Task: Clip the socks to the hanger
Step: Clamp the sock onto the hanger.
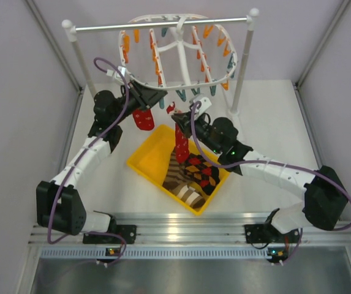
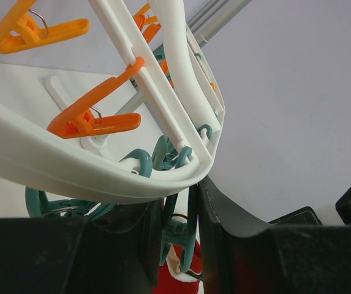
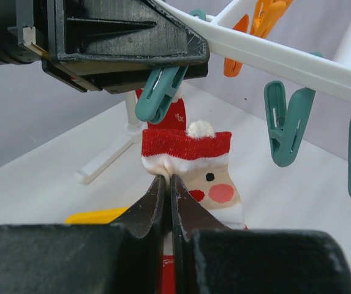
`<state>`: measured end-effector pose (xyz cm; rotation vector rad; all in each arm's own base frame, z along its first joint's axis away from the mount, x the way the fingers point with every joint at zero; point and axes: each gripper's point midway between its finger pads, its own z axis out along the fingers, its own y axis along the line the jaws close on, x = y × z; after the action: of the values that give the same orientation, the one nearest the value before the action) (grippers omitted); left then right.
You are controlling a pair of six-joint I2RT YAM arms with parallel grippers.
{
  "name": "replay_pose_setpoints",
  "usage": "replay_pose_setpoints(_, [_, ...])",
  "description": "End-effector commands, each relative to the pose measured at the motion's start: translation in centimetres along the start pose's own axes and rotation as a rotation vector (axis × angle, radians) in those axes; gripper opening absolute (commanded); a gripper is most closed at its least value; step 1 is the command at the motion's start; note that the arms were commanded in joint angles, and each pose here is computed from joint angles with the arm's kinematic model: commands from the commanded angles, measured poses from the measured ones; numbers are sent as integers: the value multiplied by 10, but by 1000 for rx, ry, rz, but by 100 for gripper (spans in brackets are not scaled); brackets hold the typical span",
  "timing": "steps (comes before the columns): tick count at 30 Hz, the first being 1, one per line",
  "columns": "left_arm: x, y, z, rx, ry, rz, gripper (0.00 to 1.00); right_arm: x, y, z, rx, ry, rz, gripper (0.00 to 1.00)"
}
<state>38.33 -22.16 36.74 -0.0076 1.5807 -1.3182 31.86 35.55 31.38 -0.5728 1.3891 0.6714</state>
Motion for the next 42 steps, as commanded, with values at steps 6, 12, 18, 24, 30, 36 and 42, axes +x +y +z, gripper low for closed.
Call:
replay_pose_setpoints(6, [-17,4,3,-48,-47,5,0,-51,9,3,-11,-142,-37,0])
replay_pose_setpoints(12, [-20,6,5,-65,-53,-2,0,-50,15,5,-21,-129,-55,0])
replay_pose_setpoints(18, [-18,13,5,-96,-49,-19,0,-44,18,11,-11,-104,-78,0])
replay_pose_setpoints(24, [-15,32,8,-230,-33,-49,0,-31,12,12,49,-59,-124,0])
replay_pose_setpoints(30, [-14,41,11,-299,-24,-63,0,-23,10,10,104,-38,-177,0])
replay_pose_setpoints(36, [-15,41,11,-306,-32,-41,0,-28,13,14,116,-56,-195,0])
replay_pose_setpoints(42, [-13,39,12,-298,-28,-38,0,-26,9,19,145,-38,-197,0])
